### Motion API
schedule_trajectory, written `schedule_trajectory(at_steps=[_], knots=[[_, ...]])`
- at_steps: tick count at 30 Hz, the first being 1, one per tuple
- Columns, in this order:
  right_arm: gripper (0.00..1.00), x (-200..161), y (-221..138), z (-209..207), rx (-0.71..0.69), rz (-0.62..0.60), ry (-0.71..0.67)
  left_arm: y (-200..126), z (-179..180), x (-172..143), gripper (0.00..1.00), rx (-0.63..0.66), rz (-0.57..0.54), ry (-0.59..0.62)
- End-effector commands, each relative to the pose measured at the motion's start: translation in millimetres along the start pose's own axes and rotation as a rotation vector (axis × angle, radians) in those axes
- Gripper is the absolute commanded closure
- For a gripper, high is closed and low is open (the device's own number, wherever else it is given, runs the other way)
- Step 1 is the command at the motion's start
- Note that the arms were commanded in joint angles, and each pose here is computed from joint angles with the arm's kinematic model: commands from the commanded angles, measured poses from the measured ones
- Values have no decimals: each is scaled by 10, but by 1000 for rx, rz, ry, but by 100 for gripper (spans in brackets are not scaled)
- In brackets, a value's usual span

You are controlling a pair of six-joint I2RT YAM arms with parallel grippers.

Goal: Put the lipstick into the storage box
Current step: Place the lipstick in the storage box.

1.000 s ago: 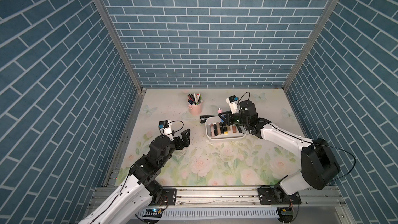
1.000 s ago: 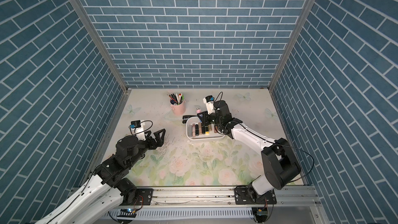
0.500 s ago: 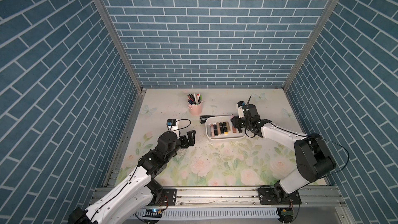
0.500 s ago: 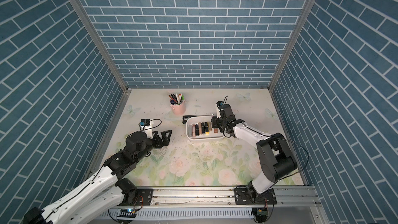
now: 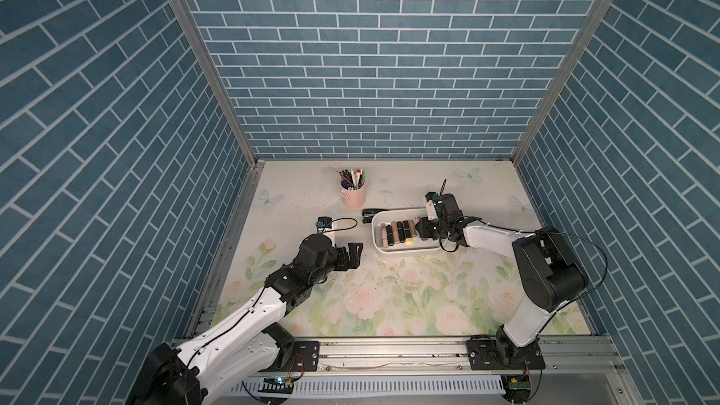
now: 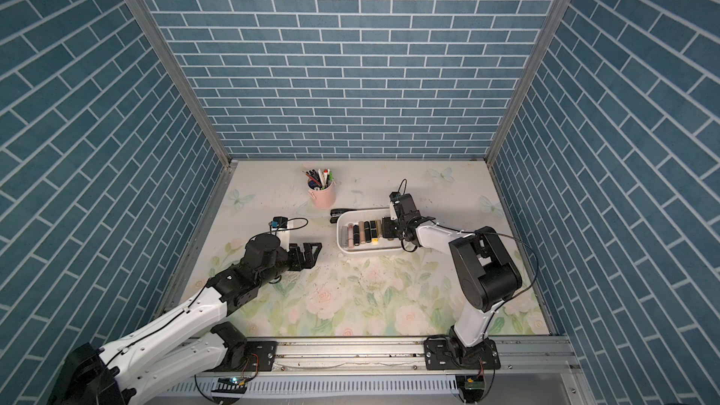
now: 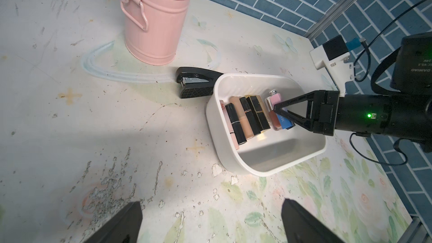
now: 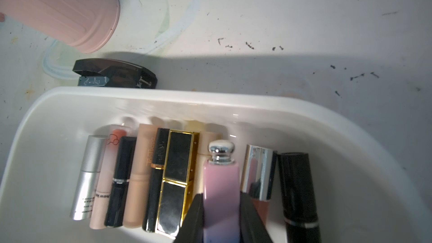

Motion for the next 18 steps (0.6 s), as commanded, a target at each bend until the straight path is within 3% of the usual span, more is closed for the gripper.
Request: schedule_trajectory(at_steps=[1, 5, 18], knots=[[81, 48, 43, 22, 26, -11, 30, 5, -2, 22, 0, -10, -14, 5], [79, 43, 87, 16, 30, -4, 37, 6, 2, 13, 0, -8, -9, 6], [58, 62, 71, 17, 15, -11, 35, -1, -6, 43, 0, -3, -15, 9]])
Point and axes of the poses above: each gripper's point midway between its finger pads, its own y axis out along the fingers, its own z axis along the line the jaws close on, x = y × z, the point moved 10 cm from there along -y, back along the fingers, and after that the axes turned 8 degrees about y, right-handed, at the moved point
